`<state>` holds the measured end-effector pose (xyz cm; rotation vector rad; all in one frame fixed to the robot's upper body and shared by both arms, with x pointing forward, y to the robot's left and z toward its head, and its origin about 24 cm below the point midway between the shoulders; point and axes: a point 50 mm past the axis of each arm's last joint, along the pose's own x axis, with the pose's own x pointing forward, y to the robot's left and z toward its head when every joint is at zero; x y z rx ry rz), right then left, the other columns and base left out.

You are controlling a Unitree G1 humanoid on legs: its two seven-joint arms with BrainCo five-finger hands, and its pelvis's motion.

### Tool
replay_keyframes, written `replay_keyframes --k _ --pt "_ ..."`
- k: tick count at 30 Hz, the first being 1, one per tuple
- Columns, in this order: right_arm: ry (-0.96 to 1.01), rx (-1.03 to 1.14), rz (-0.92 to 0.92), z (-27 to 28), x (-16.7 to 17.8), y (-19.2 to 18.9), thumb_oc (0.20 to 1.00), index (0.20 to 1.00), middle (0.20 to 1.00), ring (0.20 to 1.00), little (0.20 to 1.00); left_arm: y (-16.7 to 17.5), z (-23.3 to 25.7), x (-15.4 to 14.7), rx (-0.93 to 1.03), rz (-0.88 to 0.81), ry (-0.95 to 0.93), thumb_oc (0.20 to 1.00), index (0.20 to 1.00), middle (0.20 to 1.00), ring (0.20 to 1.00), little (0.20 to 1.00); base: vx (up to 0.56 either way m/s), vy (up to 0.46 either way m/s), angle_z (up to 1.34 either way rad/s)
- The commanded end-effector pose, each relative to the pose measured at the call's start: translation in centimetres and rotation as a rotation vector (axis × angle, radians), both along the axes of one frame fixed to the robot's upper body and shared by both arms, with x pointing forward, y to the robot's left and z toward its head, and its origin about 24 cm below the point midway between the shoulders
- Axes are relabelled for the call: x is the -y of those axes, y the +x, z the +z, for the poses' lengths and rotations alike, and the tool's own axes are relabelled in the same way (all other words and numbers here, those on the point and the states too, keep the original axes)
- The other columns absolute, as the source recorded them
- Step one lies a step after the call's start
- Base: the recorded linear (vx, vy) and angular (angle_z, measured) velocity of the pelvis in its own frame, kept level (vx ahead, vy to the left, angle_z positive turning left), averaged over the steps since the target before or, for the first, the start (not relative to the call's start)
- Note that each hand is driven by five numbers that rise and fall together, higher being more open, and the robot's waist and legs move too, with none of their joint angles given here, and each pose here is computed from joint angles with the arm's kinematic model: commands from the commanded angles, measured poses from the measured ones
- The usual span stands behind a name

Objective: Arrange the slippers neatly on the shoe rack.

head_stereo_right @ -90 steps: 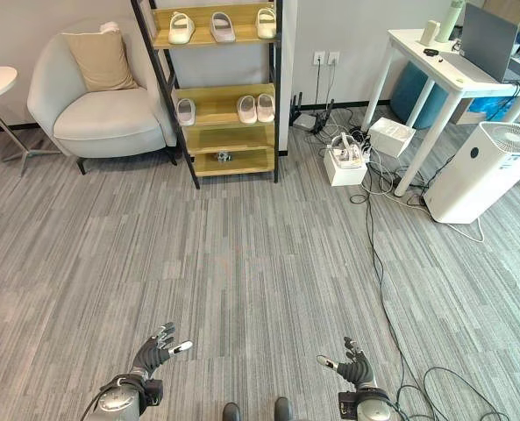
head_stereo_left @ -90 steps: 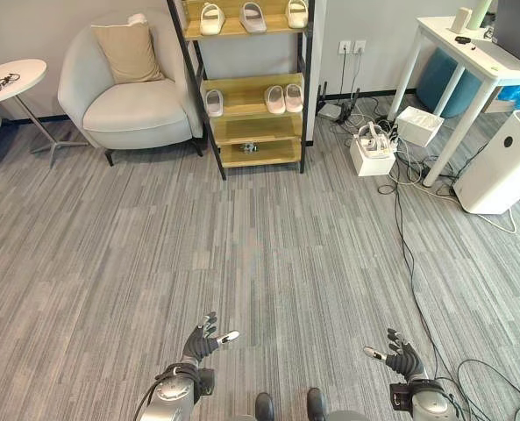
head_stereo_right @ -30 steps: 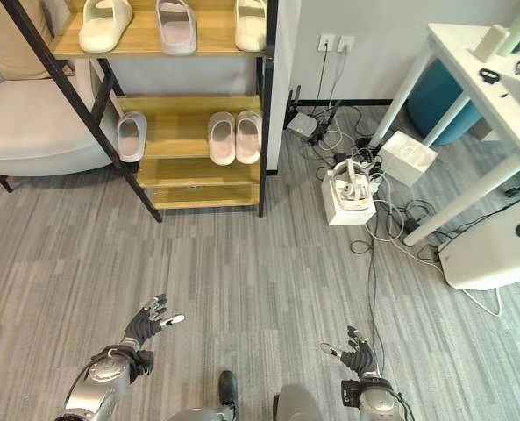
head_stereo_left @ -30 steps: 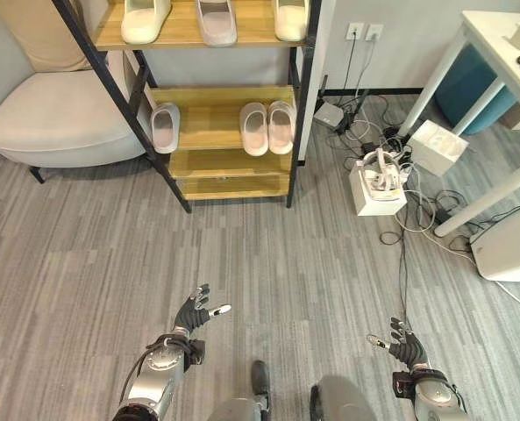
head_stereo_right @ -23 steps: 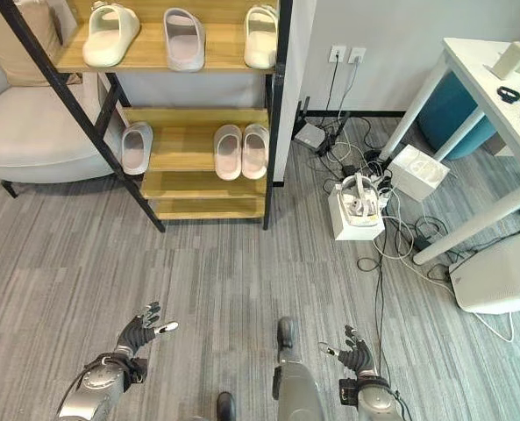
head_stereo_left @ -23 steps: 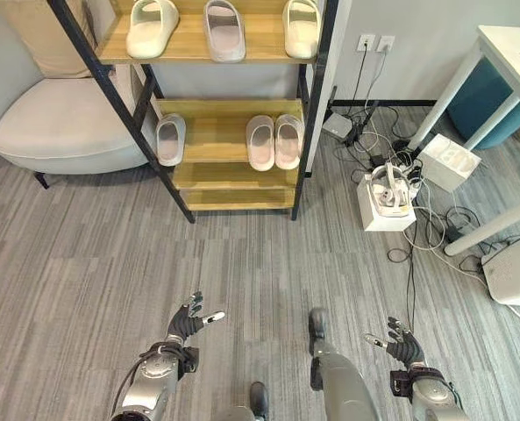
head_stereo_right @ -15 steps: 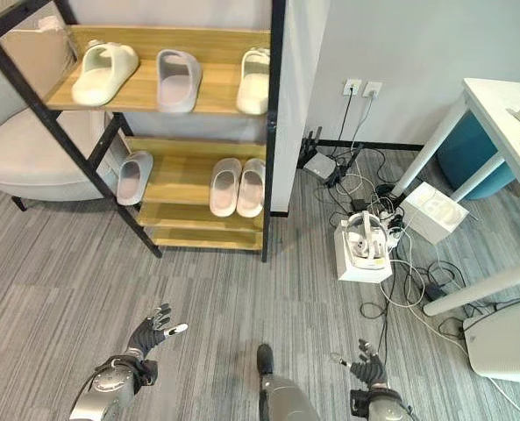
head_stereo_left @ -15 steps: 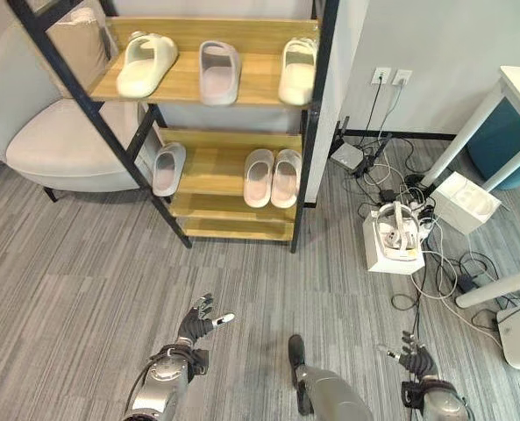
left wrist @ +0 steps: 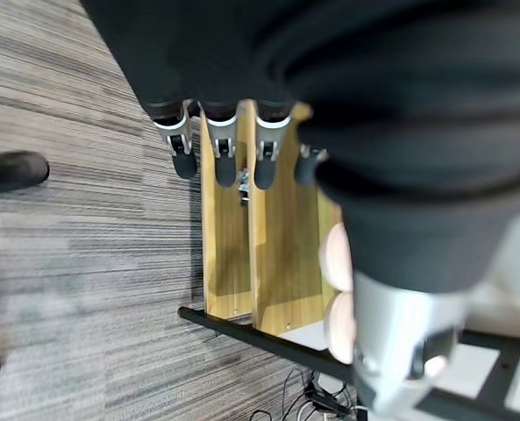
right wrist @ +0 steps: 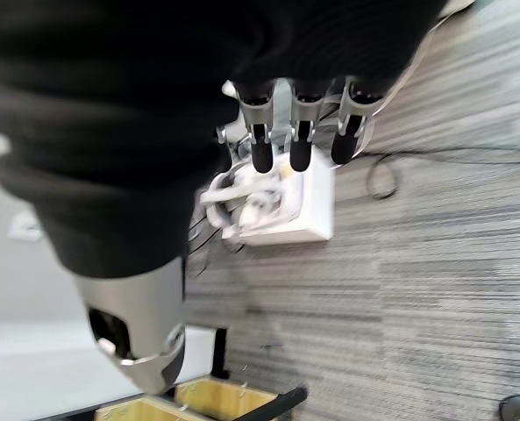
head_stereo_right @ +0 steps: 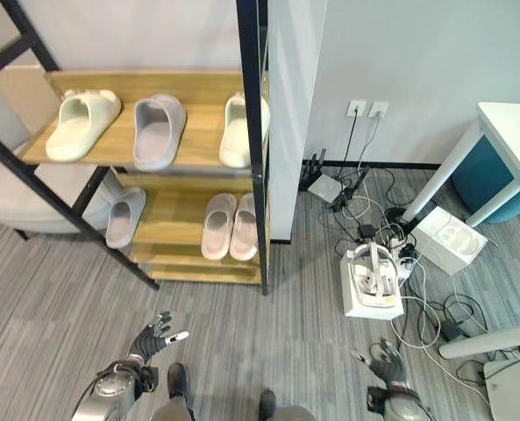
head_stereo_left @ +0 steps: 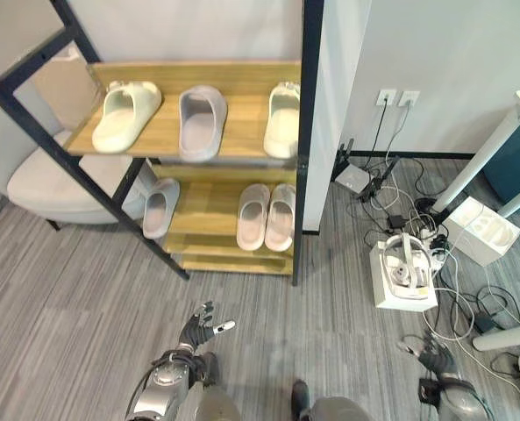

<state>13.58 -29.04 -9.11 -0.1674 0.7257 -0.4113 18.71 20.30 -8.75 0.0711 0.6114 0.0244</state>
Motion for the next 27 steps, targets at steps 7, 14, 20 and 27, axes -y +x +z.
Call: replay_keyframes --k 7,14,20,27 --pt "0.089 0.085 0.096 0.1 -4.0 2.8 1.000 1.000 1.000 1.000 1.000 2.1 2.9 -2.3 0.141 0.009 0.043 1.000 1.000 1.000 1.000 1.000 0.06 0.310 -0.03" --pt "0.074 0.092 0.112 0.3 -4.1 3.1 1.000 1.000 1.000 1.000 1.000 1.8 2.8 -2.2 0.129 0.011 0.030 1.000 1.000 1.000 1.000 1.000 0.09 0.032 -0.08" --pt "0.067 0.093 0.096 0.4 -3.1 2.7 1.000 1.000 1.000 1.000 1.000 1.8 3.0 -1.6 0.148 0.007 -0.010 1.000 1.000 1.000 1.000 1.000 0.09 -0.106 0.25" --pt "0.043 0.107 0.075 0.9 -2.0 3.0 1.000 1.000 1.000 1.000 1.000 2.1 2.8 -0.6 0.144 -0.009 -0.030 1.000 1.000 1.000 1.000 1.000 0.08 0.070 -0.03"
